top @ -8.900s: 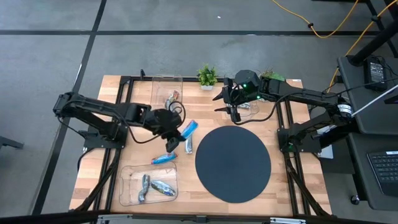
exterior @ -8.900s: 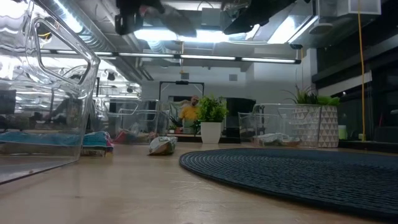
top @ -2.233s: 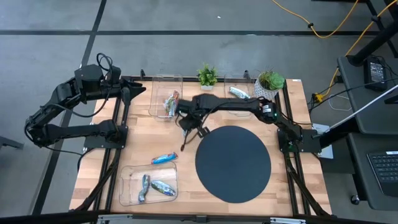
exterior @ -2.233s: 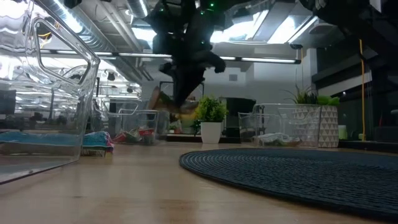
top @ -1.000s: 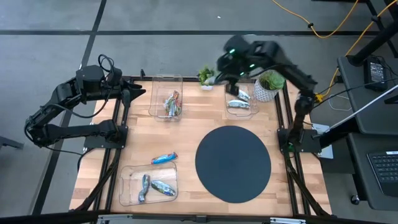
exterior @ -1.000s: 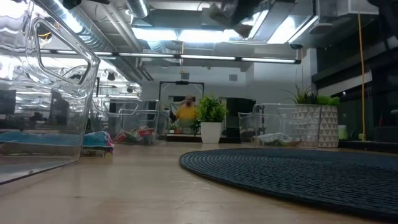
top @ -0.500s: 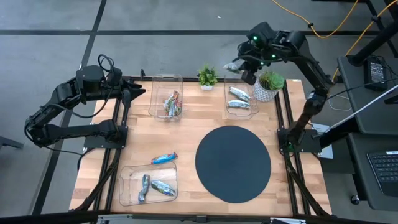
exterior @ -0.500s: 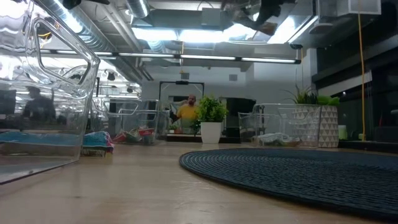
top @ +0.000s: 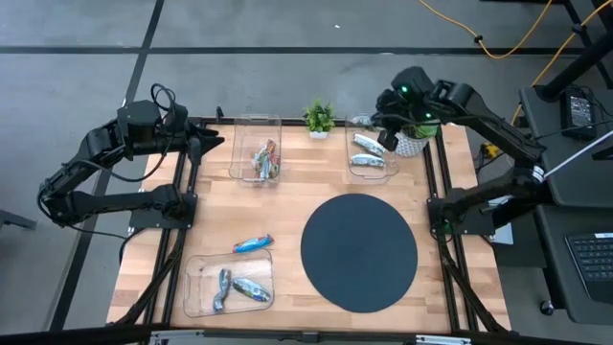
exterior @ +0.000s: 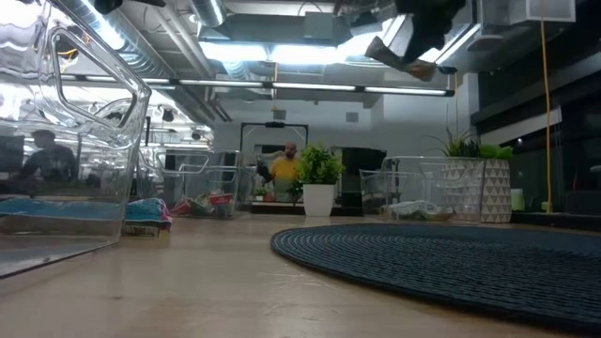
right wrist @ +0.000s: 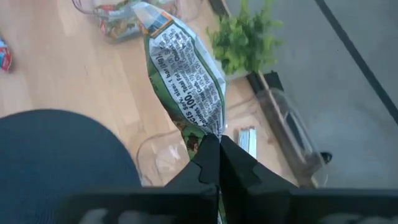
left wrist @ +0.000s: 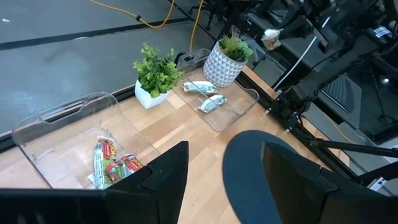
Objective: Pick and place Granola Bars by type
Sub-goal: Put the yellow granola bar into the top right transparent bin
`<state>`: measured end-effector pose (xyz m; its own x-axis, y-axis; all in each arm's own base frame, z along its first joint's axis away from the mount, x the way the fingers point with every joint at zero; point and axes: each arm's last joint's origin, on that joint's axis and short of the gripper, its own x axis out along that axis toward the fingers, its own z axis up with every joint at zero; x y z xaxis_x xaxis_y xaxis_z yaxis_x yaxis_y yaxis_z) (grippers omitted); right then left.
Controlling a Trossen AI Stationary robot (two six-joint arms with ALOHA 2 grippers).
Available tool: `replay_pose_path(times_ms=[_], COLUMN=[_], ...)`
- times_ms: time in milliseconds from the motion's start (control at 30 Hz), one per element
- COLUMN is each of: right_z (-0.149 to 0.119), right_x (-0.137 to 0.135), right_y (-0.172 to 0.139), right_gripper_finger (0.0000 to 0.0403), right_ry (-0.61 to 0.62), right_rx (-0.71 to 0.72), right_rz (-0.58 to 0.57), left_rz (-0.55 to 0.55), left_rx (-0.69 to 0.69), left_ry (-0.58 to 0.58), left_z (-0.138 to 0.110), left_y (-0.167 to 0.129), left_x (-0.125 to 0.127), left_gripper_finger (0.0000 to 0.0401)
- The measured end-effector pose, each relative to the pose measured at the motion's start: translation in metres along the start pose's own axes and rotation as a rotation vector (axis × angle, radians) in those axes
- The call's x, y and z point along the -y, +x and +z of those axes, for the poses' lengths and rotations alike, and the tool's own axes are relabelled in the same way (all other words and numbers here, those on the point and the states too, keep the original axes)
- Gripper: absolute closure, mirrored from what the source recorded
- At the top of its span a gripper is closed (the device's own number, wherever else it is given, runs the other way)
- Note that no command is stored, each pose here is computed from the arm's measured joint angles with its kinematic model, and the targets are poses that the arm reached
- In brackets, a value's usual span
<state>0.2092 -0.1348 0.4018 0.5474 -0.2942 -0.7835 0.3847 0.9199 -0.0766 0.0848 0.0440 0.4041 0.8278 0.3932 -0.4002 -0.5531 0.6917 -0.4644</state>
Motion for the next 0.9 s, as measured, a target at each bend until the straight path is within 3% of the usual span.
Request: replay_pose_path(times_ms=[400,700,900], right_z=[-0.028,-0.046,-0.053], right_x=[0.001,0.025,0.026], right_y=[-0.019,0.033,0.050], right_gripper_finger=[0.0399,0.0399,0.0399], right_ry=[0.068,0.191,0.240], right_rx=[-0.102,-0.057,-0.061], right_rz=[0.022,0.097,0.104], left_rz=[-0.023,-0.001,0.001], left_rx=[-0.013,-0.001,0.001], left_ry=[0.004,0.007,0.001], left_z=[0.000,0.000,0.000], left_y=[0.000,0.000,0.000], left_x=[0.001,0.000,0.000], left_gripper_finger=[0.0207,0.0207,0.0207])
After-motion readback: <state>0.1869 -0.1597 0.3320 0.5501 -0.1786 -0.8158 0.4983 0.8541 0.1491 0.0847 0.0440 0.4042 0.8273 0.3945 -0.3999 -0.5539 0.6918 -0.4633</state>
